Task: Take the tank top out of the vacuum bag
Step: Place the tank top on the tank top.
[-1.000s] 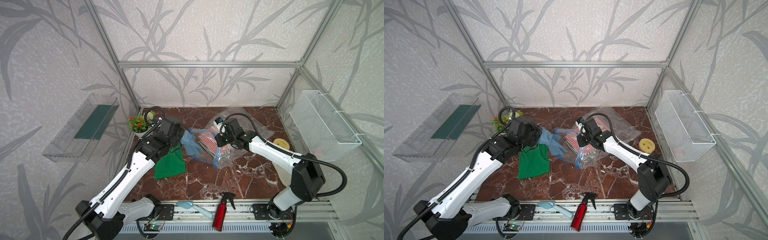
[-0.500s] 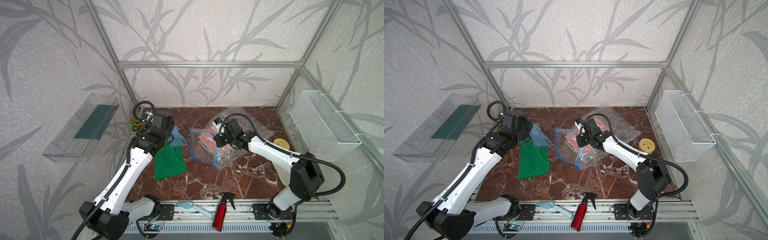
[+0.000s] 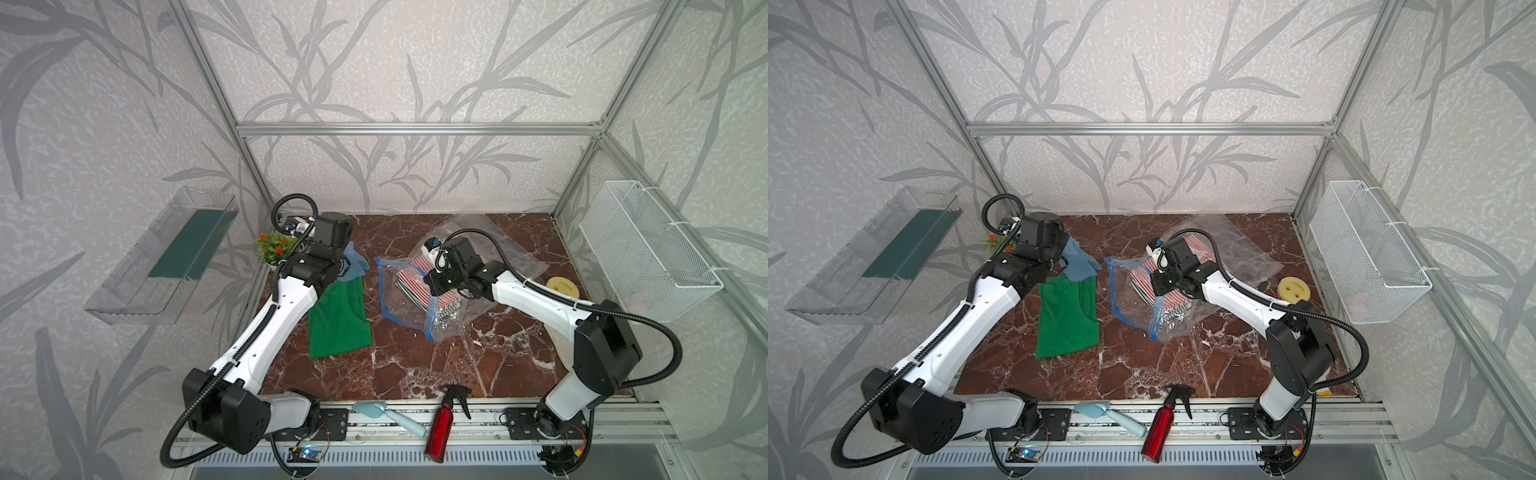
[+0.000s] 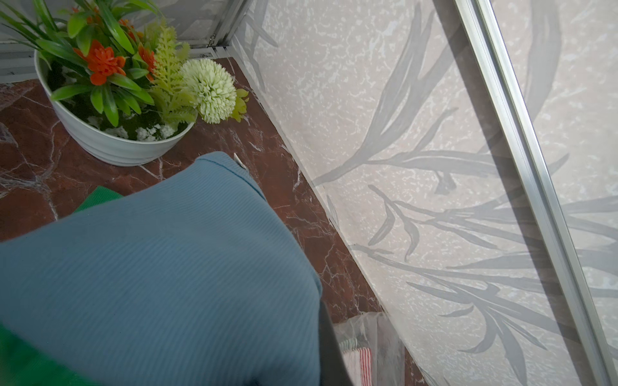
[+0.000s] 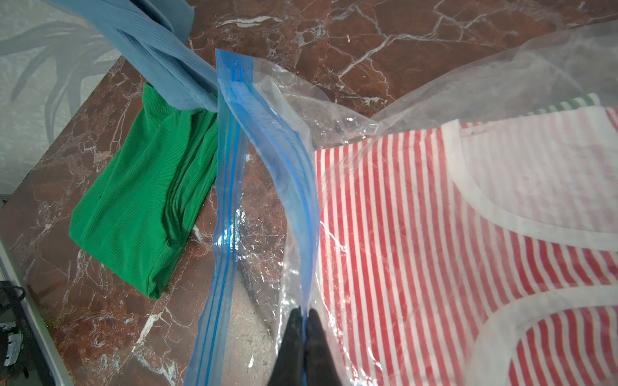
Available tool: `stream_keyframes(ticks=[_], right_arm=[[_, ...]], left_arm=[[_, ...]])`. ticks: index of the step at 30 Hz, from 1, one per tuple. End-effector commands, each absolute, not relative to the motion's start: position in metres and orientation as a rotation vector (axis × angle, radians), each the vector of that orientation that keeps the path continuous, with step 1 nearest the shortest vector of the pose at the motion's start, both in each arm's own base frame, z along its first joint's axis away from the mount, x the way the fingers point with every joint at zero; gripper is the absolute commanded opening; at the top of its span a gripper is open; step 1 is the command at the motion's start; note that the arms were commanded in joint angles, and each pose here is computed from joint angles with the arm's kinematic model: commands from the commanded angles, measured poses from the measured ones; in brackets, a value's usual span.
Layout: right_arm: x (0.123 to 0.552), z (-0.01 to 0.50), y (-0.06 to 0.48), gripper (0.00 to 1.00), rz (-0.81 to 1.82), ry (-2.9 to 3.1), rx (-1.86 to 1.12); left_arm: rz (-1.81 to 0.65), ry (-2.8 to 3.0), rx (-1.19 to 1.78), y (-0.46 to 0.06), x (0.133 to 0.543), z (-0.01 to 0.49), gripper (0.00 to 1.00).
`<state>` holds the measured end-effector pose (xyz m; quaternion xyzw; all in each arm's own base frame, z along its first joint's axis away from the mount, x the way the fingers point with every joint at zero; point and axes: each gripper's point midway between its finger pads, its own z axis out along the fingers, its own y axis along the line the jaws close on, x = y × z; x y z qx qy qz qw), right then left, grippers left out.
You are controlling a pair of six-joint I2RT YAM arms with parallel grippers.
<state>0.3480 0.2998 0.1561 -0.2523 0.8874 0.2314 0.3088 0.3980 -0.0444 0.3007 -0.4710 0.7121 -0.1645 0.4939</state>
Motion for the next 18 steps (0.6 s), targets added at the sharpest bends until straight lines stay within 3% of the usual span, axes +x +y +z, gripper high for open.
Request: stream_keyframes(ticks=[1,18], right_arm=[[0.353,0.167,0.307,0.00,0.645,2.311,-0.684],[0.353,0.168,0.311,0.00,0.664,2.312,-0.689]], left_arm=[[-0.333,1.607,-1.154,-0.026,0.405,0.317,0.00],[-0.246,1.537,-1.243,0.001,0.421,0.304,0.00]])
